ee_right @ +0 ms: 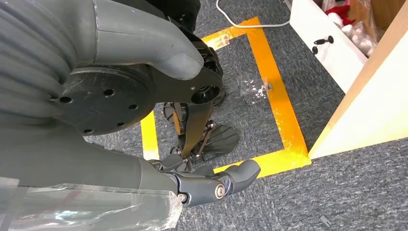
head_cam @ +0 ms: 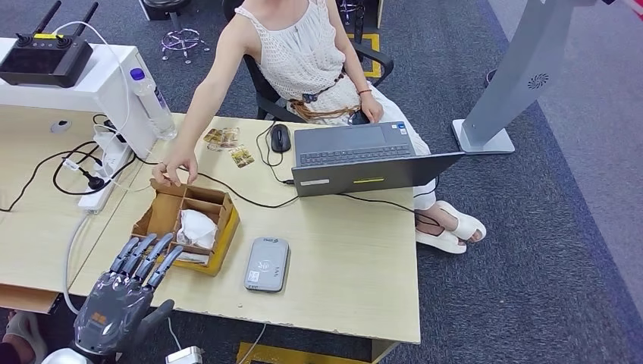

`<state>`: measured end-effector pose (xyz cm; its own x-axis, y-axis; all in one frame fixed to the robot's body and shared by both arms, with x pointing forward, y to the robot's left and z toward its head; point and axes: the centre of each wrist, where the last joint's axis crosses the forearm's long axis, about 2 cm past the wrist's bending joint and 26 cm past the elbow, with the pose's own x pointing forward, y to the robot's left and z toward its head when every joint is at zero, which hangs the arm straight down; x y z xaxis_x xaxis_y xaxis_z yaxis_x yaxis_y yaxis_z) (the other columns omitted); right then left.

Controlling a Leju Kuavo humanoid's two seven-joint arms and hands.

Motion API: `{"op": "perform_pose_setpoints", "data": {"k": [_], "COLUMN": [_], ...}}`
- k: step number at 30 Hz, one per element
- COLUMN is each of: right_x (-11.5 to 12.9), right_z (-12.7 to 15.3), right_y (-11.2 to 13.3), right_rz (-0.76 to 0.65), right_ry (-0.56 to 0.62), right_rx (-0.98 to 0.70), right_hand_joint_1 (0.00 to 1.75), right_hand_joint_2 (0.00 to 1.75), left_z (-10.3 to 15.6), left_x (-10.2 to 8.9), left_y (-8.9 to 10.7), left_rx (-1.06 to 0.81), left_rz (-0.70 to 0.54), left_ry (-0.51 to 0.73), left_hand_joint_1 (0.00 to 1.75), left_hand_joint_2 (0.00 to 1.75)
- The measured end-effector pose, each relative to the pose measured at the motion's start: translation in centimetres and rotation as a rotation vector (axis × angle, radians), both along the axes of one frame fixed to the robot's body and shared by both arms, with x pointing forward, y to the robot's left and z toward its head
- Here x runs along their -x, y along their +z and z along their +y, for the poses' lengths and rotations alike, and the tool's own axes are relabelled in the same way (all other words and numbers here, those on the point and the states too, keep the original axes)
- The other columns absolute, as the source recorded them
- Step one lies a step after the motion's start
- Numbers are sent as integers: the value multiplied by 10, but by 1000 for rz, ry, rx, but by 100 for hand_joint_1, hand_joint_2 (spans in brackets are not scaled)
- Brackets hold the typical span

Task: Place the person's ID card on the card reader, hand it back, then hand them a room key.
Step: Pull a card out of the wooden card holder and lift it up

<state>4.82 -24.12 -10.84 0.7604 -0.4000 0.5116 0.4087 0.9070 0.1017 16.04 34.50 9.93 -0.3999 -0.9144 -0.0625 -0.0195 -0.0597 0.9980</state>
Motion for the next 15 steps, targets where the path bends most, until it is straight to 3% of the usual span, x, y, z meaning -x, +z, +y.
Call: {"op": "perform_pose_setpoints", "data": {"k": [6,15], "right_x": [0,1], "right_z": [0,-1], "right_y": [0,0], "right_rz": [2,13], "right_ry": [1,-5], "right_rx": [0,0], "right_hand_joint_1": [0,0], "right_hand_joint_2": [175,175], "left_z": [0,-10], "left_x": [1,-4], "left_y": [1,2], "left_rx": [-4,-32], "left_rz": [4,-53], "left_ry": [8,130], "left_hand_joint_1": [0,0], "left_hand_joint_2": [175,175]}}
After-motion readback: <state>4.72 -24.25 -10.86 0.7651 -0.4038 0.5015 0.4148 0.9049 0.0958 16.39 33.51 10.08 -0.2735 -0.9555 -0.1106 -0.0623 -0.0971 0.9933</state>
